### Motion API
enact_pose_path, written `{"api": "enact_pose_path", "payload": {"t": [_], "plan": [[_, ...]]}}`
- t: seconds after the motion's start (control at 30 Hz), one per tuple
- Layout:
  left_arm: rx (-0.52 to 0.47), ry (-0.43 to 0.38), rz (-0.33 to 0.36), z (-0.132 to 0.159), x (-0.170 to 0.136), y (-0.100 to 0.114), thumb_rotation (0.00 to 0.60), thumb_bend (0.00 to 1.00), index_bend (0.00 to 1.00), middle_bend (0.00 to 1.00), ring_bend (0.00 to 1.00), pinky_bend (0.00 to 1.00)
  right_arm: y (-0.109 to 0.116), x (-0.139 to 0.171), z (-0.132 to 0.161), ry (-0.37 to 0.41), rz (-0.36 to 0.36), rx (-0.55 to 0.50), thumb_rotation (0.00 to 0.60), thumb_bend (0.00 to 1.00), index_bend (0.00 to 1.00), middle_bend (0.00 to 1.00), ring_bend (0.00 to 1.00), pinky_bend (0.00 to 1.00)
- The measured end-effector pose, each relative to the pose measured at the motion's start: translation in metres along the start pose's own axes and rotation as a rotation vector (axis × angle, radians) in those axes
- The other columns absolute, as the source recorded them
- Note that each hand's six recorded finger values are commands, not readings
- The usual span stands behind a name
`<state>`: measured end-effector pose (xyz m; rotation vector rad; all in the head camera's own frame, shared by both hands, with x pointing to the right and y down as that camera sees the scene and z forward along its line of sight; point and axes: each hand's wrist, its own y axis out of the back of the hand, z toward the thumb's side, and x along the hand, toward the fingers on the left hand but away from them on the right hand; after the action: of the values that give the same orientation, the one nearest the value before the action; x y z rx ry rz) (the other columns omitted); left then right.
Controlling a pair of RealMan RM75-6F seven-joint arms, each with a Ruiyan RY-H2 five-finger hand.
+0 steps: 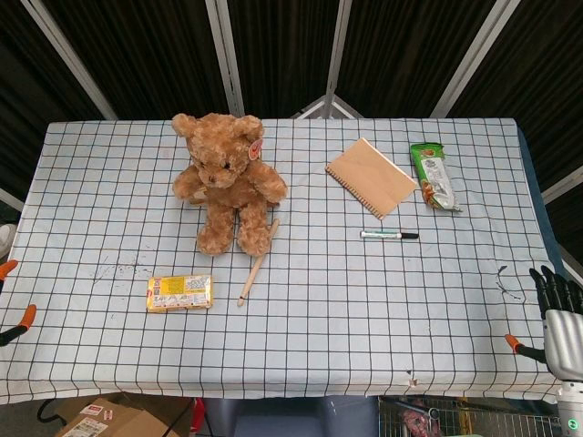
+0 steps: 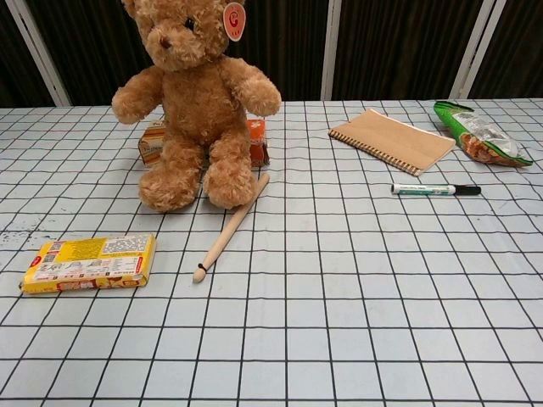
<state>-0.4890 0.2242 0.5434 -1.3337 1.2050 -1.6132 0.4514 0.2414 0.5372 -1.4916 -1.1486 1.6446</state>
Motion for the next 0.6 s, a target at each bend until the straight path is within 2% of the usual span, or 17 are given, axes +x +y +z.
{"api": "enact_pose_path", "payload": {"t": [0.23, 0.4, 0.5, 0.6], "plan": [[-0.059, 0.003, -0.016, 0.000, 0.009, -0.005, 0.600, 0.31, 0.23, 0.05, 0.00, 0.00, -0.002, -0.002, -0.007, -0.025, 0.011, -0.017, 0.600, 0.13, 0.00, 0.00, 0.00, 0.00], [-0.228, -0.025, -0.026, 0.009, 0.025, -0.008, 0.600, 0.28, 0.23, 0.05, 0.00, 0.00, 0.000, -0.004, -0.011, -0.032, 0.004, -0.032, 0.600, 0.13, 0.00, 0.00, 0.00, 0.00], [-0.353, -0.036, -0.078, 0.017, 0.041, -0.015, 0.600, 0.27, 0.19, 0.03, 0.00, 0.00, -0.002, -0.006, -0.012, -0.035, 0.012, -0.031, 0.600, 0.13, 0.00, 0.00, 0.00, 0.00], [-0.442, -0.044, -0.171, 0.029, 0.061, -0.027, 0.600, 0.25, 0.15, 0.02, 0.00, 0.00, -0.005, -0.008, -0.013, -0.043, 0.026, -0.028, 0.600, 0.13, 0.00, 0.00, 0.00, 0.00]]}}
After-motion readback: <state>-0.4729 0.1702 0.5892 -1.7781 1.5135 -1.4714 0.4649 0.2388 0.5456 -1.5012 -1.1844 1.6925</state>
